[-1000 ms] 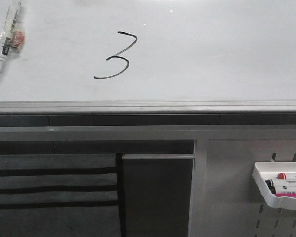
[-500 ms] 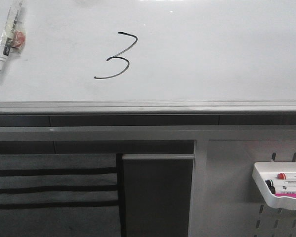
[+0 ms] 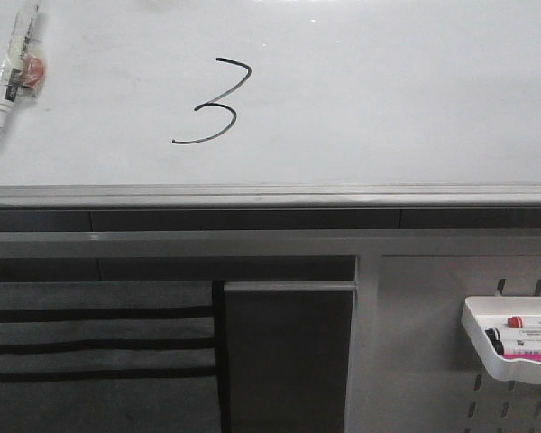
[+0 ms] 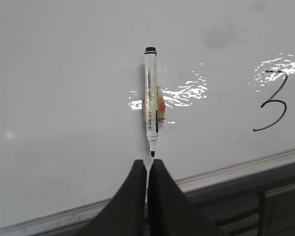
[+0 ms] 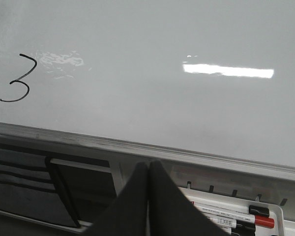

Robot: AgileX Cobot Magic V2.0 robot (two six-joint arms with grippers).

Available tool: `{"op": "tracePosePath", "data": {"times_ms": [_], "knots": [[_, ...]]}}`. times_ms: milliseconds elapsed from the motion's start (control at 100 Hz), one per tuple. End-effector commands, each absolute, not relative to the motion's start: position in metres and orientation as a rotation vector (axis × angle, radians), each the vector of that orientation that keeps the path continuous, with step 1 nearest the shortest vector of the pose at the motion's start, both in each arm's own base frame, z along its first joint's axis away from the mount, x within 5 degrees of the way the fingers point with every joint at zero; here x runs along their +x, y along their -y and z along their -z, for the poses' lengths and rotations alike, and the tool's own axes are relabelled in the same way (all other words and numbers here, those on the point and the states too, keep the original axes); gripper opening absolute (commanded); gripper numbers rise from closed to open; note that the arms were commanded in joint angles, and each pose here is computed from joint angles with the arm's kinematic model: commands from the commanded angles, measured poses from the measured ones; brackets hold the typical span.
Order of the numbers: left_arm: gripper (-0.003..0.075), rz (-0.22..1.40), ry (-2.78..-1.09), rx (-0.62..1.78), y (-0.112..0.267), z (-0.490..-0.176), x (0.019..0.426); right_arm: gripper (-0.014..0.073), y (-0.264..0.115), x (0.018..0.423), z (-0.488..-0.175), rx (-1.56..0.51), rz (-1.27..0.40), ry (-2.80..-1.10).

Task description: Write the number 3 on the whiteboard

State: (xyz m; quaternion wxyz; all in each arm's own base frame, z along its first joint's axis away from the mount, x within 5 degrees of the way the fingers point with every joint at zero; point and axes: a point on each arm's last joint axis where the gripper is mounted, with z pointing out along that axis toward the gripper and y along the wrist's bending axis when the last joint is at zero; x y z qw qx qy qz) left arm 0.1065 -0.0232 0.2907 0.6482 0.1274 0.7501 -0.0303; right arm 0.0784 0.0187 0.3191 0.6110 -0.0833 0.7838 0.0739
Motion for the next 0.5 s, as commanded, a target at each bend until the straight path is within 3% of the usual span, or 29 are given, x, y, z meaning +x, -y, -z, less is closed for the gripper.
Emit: {"op": "tracePosePath", "data": {"times_ms": [0,170,490], "knots": [[-0.002,0.082,-1.615,0.257,0.023,-0.303,0.108,-0.0069,-0.017,0.079,-0.333,-0.186,-0.148,-1.72],[-0.002,0.052,-1.556,0.219,0.016,-0.292,0.09,-0.0069,-0.017,0.079,-0.333,-0.187,-0.148,-1.724],[-0.002,0.011,-1.308,0.071,0.003,-0.232,0.055,-0.0069,-0.017,0.079,-0.333,-0.187,-0.148,-1.724]]}}
